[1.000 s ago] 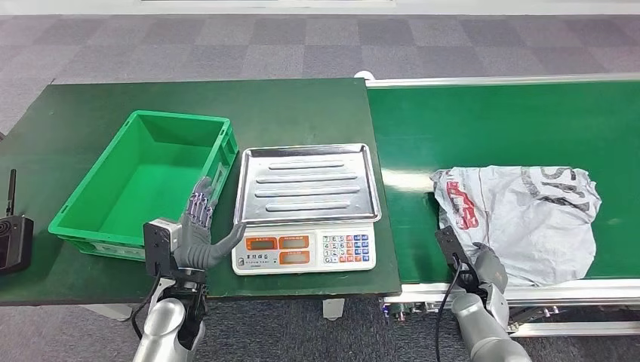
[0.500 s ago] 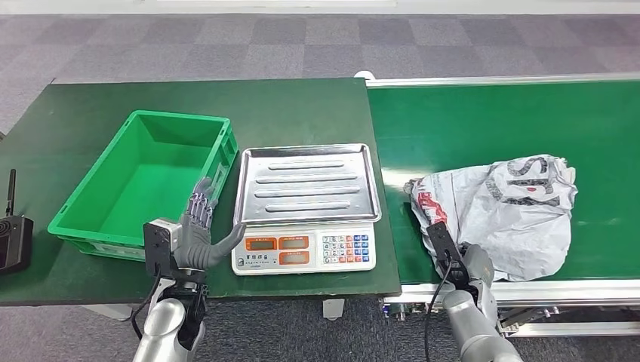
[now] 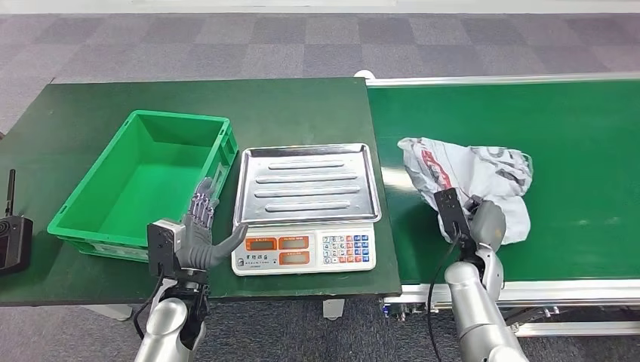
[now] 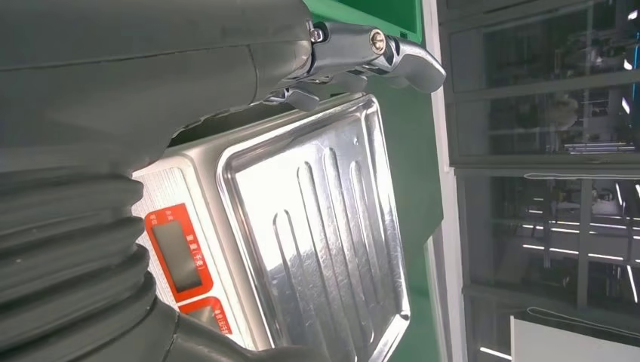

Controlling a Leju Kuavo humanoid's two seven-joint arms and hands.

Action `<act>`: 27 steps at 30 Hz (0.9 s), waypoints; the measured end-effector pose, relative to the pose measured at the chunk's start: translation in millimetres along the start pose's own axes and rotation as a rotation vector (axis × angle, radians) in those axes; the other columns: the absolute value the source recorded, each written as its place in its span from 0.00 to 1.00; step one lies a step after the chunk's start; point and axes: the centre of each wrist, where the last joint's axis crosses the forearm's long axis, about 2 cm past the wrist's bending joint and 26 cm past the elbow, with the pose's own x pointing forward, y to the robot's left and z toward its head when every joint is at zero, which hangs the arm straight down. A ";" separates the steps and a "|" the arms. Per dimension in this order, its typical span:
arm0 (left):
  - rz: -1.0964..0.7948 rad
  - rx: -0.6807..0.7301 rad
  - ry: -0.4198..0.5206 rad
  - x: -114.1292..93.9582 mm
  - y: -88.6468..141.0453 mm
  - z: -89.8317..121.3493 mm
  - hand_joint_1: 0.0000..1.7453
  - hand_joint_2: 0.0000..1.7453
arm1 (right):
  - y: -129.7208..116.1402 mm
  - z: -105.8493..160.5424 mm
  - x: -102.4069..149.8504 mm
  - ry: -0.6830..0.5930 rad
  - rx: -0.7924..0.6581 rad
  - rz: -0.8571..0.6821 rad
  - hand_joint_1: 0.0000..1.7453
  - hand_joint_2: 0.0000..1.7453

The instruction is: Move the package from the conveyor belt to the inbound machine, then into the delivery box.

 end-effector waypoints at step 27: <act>0.009 -0.019 -0.019 -6.4 -3.8 -11.5 0.00 1.00 | 44.2 24.6 174.4 -0.637 0.127 -0.019 1.00 1.00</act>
